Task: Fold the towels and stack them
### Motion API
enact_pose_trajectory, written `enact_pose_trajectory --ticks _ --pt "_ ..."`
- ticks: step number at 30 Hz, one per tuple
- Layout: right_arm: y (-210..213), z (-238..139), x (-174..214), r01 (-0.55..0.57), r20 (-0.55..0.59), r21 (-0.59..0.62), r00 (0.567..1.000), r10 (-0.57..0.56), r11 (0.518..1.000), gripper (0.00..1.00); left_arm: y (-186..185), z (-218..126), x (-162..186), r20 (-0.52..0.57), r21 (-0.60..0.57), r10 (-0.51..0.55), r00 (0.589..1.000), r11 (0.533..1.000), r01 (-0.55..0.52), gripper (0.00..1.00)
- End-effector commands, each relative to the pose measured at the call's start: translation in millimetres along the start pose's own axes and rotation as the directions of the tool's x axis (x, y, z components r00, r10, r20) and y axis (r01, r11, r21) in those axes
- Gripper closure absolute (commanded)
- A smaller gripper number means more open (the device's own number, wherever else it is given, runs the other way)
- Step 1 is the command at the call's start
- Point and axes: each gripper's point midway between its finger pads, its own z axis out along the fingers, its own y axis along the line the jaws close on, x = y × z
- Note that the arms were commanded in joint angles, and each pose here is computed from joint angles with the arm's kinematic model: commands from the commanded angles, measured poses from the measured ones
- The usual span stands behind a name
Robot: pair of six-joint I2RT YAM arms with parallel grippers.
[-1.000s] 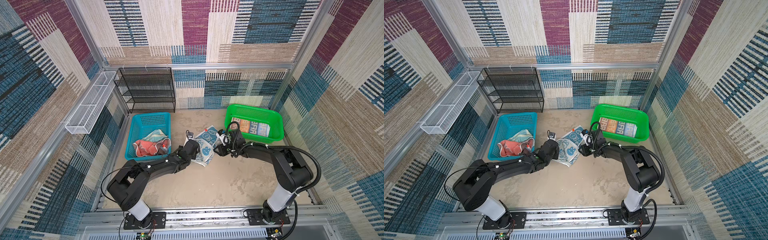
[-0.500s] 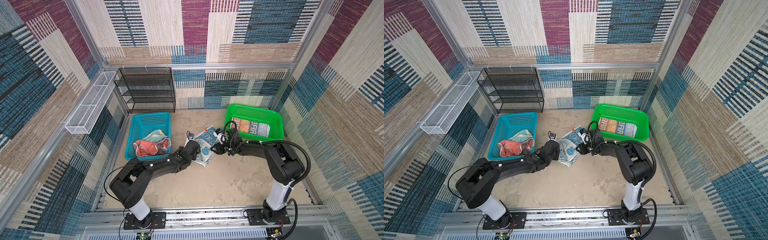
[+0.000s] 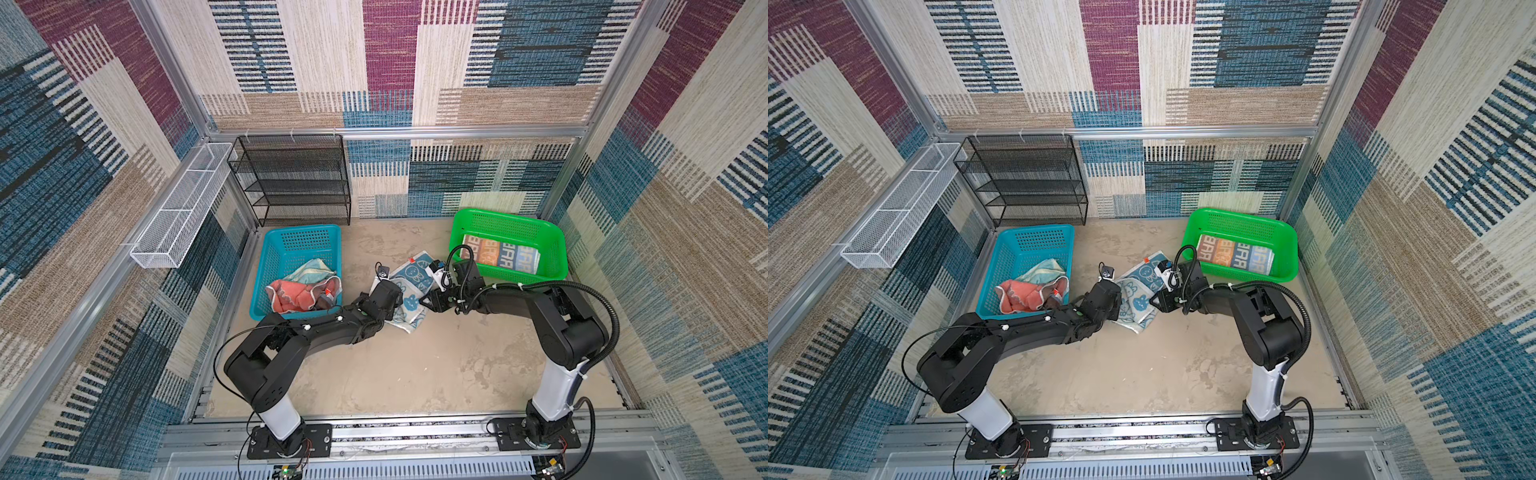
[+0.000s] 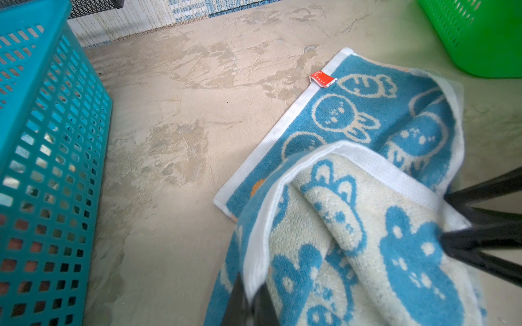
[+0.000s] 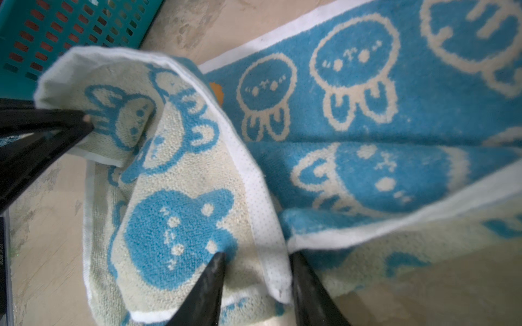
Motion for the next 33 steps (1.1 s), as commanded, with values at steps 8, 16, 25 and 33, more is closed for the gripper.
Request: enact_pose_trajectory --ticks 8,16,25,33 --pt "3 10 5 -0.027 -0.026 -0.049 0.999 0.026 0.998 0.91 0 2 2 -0.011 0.001 0.023 1.0 1.0 -0.023 1.0" --pt "8 -3 -6 -0.016 -0.002 -0.03 1.0 0.016 0.999 1.0 2 0 1 -0.017 -0.006 0.032 0.999 0.999 -0.032 1.0" --pt "3 -48 -44 0.029 0.106 0.155 0.993 -0.046 0.988 1.0 8 -24 -17 0.008 0.009 0.047 0.999 0.999 -0.048 1.0" --pt "2 -107 -86 0.009 0.3 0.334 0.947 -0.116 0.943 1.0 7 -53 -54 0.032 0.045 0.118 0.992 0.992 -0.12 1.0"
